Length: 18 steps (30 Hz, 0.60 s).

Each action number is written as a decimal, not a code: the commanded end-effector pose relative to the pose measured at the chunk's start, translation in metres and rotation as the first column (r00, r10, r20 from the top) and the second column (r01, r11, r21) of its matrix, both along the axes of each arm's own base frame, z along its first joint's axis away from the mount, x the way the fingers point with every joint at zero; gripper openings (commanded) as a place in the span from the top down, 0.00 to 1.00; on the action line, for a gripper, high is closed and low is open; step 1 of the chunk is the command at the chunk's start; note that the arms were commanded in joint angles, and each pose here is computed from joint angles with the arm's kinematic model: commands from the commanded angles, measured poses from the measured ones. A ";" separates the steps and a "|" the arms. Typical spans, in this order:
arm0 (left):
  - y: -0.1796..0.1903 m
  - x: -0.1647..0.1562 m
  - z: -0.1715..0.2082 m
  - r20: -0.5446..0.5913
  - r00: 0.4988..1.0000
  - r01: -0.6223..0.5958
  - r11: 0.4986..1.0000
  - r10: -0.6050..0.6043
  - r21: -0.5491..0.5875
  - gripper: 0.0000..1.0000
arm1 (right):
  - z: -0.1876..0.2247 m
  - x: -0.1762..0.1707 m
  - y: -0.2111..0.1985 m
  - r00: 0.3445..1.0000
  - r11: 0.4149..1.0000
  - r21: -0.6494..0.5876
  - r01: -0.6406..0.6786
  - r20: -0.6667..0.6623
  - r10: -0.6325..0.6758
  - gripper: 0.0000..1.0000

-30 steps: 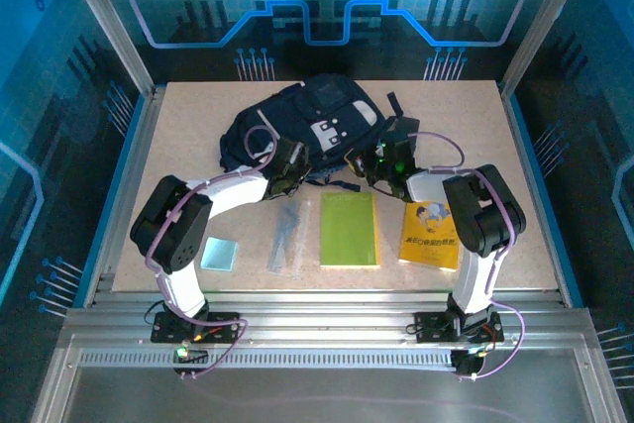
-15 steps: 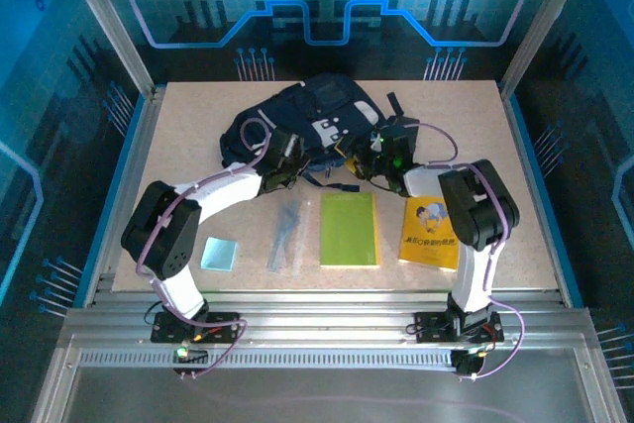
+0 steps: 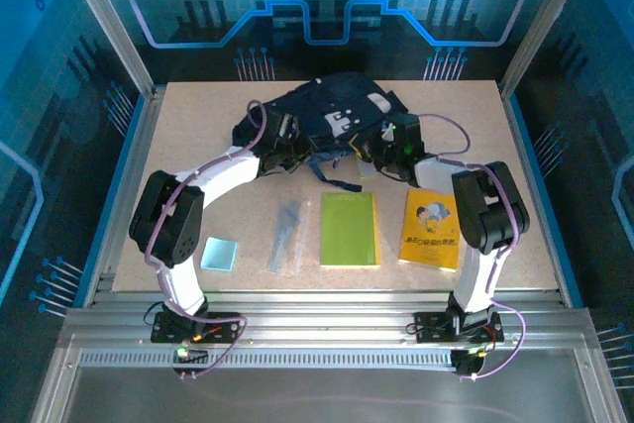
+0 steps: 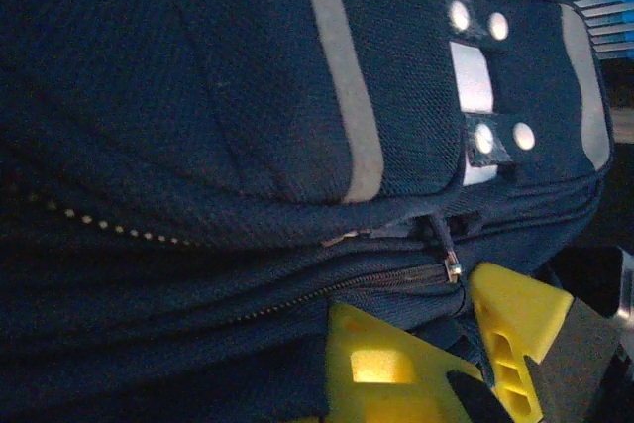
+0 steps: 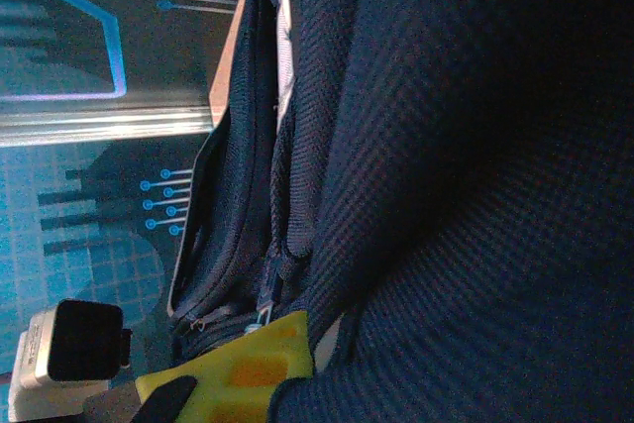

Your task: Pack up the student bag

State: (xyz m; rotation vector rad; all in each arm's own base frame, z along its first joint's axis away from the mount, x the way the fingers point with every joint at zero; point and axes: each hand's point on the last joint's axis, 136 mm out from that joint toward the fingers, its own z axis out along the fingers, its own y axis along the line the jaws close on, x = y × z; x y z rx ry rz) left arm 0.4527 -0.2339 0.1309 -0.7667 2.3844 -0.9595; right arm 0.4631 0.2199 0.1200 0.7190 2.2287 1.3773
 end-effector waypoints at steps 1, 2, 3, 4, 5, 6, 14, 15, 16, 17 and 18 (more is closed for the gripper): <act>-0.008 0.030 0.048 0.231 0.961 0.145 0.988 -0.152 0.048 0.92 | 0.039 -0.010 0.014 0.999 0.994 0.098 -0.037 0.000 0.037 1.00; -0.009 0.026 0.051 0.247 0.948 0.187 0.979 -0.201 0.081 0.85 | 0.042 -0.009 0.013 1.000 0.995 0.103 -0.011 -0.015 0.012 1.00; -0.010 0.022 0.053 0.259 0.935 0.220 0.970 -0.241 0.107 0.80 | 0.044 -0.008 0.013 1.000 0.994 0.107 0.010 -0.026 -0.008 1.00; -0.012 0.015 0.057 0.278 0.916 0.261 0.956 -0.288 0.131 0.75 | 0.049 -0.006 0.012 0.999 0.993 0.112 0.034 -0.039 -0.030 1.00; -0.013 0.009 0.062 0.305 0.893 0.294 0.943 -0.330 0.158 0.71 | 0.054 -0.005 0.012 0.997 0.992 0.114 0.055 -0.051 -0.049 1.00; -0.016 0.001 0.065 0.327 0.869 0.331 0.927 -0.371 0.174 0.69 | 0.058 -0.003 0.012 0.996 0.991 0.115 0.070 -0.056 -0.064 1.00; -0.046 -0.056 0.066 0.453 0.646 0.533 0.787 -0.615 0.309 0.64 | 0.085 0.005 0.010 0.990 0.989 0.084 0.125 -0.079 -0.118 1.00; -0.052 -0.061 0.064 0.455 0.624 0.551 0.770 -0.636 0.321 0.64 | 0.086 0.006 0.011 0.990 0.989 0.085 0.125 -0.082 -0.118 1.00; -0.057 -0.066 0.061 0.454 0.602 0.568 0.752 -0.656 0.334 0.64 | 0.087 0.008 0.011 0.989 0.988 0.085 0.129 -0.082 -0.122 1.00; -0.063 -0.070 0.059 0.453 0.583 0.581 0.736 -0.674 0.347 0.64 | 0.088 0.010 0.012 0.989 0.988 0.085 0.130 -0.081 -0.123 1.00; -0.067 -0.071 0.057 0.452 0.573 0.588 0.727 -0.683 0.354 0.64 | 0.088 0.010 0.013 0.988 0.988 0.079 0.134 -0.084 -0.127 1.00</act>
